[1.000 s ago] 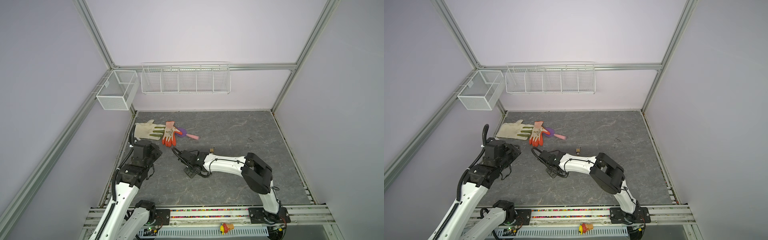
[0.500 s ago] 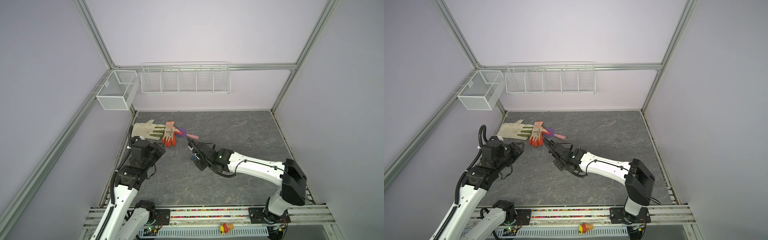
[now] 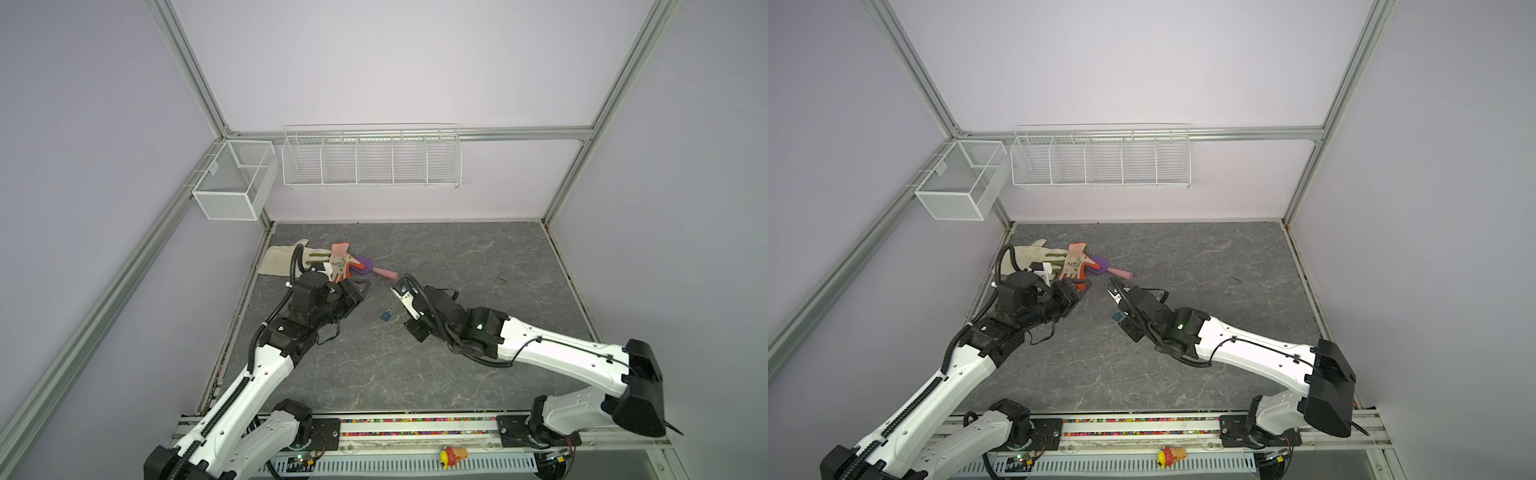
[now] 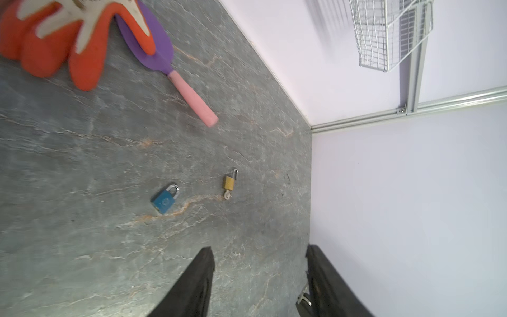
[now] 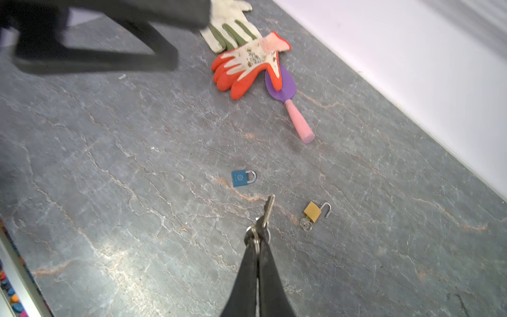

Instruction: Unlock with the key

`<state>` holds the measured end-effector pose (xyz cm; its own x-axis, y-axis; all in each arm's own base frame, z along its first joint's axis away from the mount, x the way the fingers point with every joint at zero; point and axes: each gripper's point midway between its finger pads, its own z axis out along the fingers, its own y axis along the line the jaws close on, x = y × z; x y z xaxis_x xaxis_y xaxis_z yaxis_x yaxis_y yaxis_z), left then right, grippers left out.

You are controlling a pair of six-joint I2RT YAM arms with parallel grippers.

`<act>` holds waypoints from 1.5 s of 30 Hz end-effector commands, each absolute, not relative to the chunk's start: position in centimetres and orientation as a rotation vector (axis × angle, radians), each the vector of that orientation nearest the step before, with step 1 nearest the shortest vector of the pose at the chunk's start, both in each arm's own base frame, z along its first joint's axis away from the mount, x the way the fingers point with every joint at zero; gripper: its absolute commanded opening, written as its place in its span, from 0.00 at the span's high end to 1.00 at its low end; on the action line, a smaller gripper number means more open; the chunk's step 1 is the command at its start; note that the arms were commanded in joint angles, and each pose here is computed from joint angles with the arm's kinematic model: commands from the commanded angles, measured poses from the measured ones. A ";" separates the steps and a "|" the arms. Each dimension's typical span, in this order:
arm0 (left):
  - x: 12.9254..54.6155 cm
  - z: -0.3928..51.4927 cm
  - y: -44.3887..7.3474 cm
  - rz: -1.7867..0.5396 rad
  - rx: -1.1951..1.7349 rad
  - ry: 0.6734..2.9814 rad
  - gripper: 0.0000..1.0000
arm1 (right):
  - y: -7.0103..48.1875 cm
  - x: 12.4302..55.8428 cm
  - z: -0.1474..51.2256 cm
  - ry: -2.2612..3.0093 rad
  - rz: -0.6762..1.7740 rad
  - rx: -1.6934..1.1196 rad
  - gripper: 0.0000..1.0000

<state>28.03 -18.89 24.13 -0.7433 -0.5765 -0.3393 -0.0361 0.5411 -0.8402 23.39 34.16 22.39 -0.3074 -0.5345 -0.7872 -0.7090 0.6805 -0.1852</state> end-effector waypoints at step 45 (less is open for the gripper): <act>26.6 24.9 -25.5 -1.289 -0.201 2.239 0.97 | 37.7 24.1 24.2 1.884 0.280 -1.006 0.93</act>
